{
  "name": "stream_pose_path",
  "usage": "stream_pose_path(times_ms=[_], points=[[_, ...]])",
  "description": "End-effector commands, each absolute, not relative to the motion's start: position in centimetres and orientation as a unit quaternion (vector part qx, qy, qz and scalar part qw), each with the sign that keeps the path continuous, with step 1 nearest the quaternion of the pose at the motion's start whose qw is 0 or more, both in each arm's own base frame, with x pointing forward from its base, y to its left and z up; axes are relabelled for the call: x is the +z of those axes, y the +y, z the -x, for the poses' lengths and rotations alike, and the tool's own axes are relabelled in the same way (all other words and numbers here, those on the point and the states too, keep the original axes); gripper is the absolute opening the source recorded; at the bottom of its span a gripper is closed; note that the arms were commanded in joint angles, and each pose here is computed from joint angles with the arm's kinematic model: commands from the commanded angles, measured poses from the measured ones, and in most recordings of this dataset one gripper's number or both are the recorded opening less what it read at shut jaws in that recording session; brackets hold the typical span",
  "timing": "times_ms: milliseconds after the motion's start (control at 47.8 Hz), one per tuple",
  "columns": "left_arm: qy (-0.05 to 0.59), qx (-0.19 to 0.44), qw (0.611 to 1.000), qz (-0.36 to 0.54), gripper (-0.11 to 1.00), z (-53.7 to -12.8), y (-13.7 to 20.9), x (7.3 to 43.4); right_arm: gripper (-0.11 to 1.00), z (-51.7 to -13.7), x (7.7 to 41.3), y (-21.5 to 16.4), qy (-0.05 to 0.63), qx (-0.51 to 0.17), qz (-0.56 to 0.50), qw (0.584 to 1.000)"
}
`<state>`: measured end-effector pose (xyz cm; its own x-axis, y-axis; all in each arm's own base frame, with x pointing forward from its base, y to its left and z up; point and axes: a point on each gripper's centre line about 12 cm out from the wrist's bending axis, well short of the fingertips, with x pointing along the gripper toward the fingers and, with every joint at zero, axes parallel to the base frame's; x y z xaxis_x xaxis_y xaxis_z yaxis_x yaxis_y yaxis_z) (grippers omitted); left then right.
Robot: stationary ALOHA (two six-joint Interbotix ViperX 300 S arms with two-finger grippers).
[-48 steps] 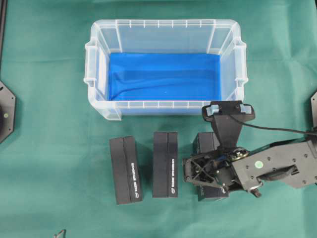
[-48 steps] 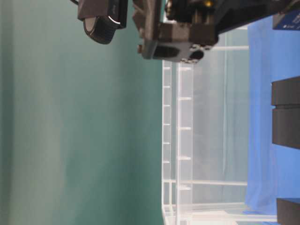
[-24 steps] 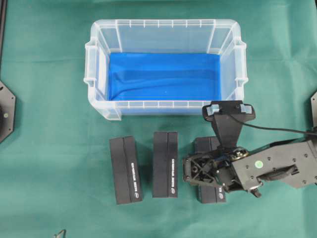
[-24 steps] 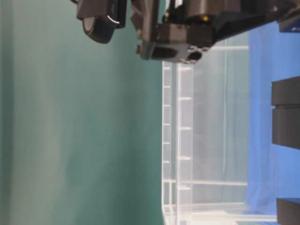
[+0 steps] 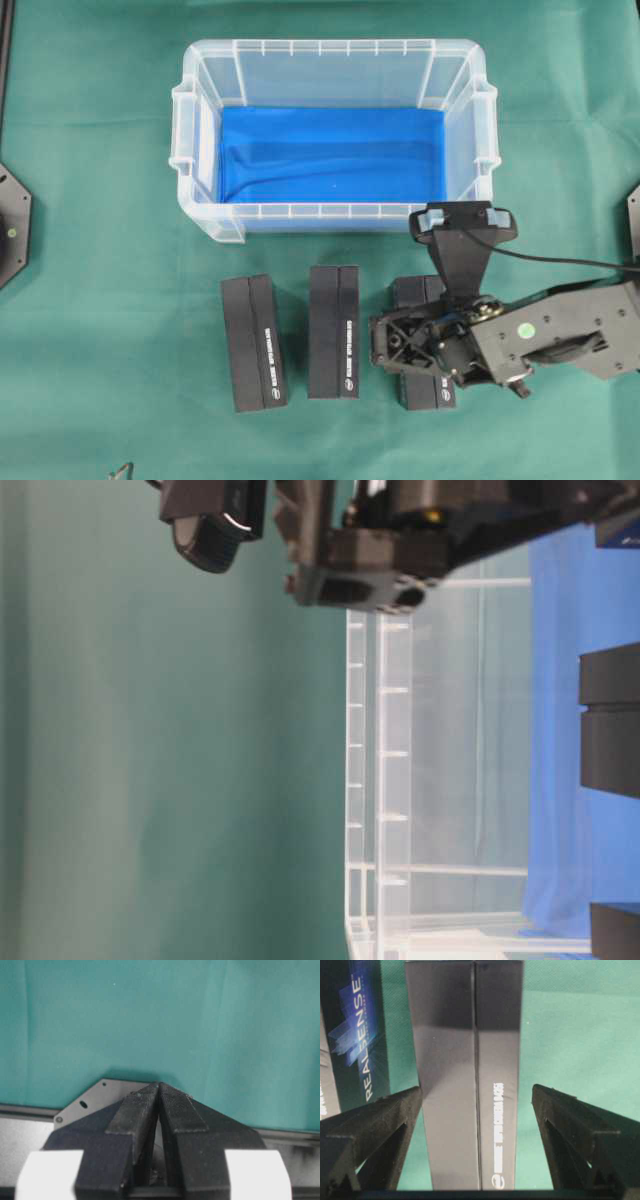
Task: Take the box out of the case with the right arm.
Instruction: 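Open the right gripper to release the box upright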
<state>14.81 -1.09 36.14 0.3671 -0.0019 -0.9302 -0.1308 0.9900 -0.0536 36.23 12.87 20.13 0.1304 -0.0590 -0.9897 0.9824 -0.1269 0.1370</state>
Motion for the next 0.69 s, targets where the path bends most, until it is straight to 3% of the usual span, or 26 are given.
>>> stream_pose_path(times_ms=[0,460,669], points=[[0.558,0.040,0.827,0.058,0.00,-15.0,-1.0,36.4,0.86,-36.2,23.6,12.6,0.404,-0.490,-0.570,0.521],[0.558,0.041,0.827,0.061,0.00,-15.1,-1.1,36.4,0.86,-34.7,32.8,11.3,0.413,-0.499,-0.530,0.547],[0.558,0.042,0.826,0.061,0.00,-15.1,-1.1,36.4,0.85,-34.5,33.6,10.8,0.419,-0.505,-0.519,0.547]])
